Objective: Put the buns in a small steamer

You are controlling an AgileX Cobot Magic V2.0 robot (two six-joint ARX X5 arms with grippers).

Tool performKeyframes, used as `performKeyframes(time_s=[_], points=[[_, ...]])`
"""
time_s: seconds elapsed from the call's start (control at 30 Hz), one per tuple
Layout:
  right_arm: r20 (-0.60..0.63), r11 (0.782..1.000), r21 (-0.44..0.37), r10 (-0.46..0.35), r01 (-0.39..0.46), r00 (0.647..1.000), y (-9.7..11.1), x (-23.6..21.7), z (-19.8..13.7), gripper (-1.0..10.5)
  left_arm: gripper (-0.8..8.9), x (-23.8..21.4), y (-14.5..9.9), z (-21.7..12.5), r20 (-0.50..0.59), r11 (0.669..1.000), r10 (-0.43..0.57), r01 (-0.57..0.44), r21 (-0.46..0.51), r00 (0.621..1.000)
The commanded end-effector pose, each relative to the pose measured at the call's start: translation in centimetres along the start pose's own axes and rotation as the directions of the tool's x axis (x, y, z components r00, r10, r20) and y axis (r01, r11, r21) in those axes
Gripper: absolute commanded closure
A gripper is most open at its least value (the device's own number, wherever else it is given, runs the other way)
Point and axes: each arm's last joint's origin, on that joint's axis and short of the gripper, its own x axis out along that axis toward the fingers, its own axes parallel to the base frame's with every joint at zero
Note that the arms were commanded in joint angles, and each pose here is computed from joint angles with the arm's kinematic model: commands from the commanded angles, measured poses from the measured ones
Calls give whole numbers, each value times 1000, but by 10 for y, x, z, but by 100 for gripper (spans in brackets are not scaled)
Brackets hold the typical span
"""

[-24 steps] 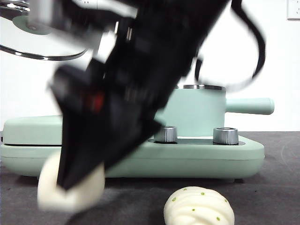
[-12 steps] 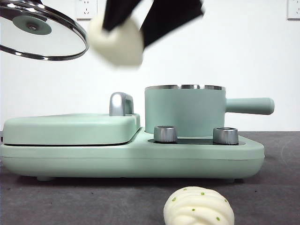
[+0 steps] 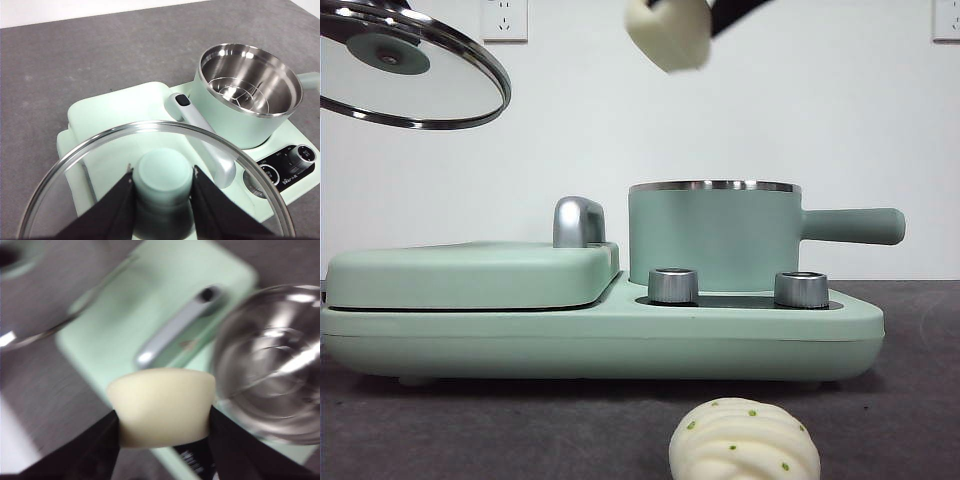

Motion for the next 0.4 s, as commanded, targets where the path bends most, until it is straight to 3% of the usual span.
performKeyframes(time_s=[0.03, 0.2, 0.4], points=[[0, 999, 10, -37, 37, 999, -16, 14, 11, 702, 799, -3, -1, 8, 43, 1000, -5, 4, 11, 999], [-49, 996, 1, -87, 87, 995, -46, 47, 19, 702, 799, -3, -1, 8, 43, 1000, -5, 4, 11, 999], [-63, 994, -1, -109, 109, 992, -68, 85, 22, 702, 799, -3, -1, 8, 43, 1000, -5, 4, 11, 999]])
